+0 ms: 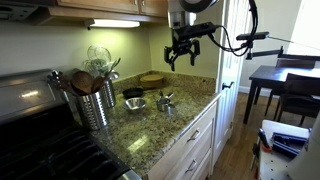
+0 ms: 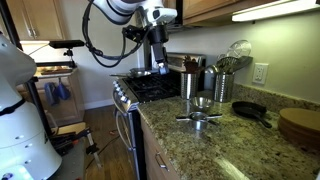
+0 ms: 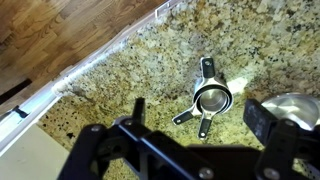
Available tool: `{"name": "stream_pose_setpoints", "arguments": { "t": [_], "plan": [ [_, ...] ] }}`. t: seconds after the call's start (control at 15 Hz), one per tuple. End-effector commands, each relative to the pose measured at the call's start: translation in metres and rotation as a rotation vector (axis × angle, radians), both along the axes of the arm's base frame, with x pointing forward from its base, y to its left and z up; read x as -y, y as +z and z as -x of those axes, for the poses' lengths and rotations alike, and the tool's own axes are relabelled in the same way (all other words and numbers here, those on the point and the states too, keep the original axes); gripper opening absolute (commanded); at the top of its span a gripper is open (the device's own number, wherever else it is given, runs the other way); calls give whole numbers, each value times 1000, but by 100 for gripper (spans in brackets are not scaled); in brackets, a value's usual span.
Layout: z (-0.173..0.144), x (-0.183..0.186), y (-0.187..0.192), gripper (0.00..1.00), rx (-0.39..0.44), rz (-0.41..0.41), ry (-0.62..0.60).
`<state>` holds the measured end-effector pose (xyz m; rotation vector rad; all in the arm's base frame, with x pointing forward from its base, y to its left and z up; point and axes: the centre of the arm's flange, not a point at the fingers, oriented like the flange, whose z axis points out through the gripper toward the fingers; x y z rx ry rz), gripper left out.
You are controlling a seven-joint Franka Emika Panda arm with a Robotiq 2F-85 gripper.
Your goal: Separate the measuring cups
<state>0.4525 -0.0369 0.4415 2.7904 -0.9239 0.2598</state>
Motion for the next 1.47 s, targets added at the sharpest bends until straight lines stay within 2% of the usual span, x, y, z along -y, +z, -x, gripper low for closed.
{"name": "stream_pose_setpoints", "arguments": {
  "t": [0.0,0.73,1.0,1.4],
  "plan": [
    [0,0,1,100,1,0,0],
    [-57,49,-59,100,57,-33,-73],
    [-93,63,-77,100,115,-42,-80],
    [-143,72,-103,100,132,-9,-63]
  ]
}}
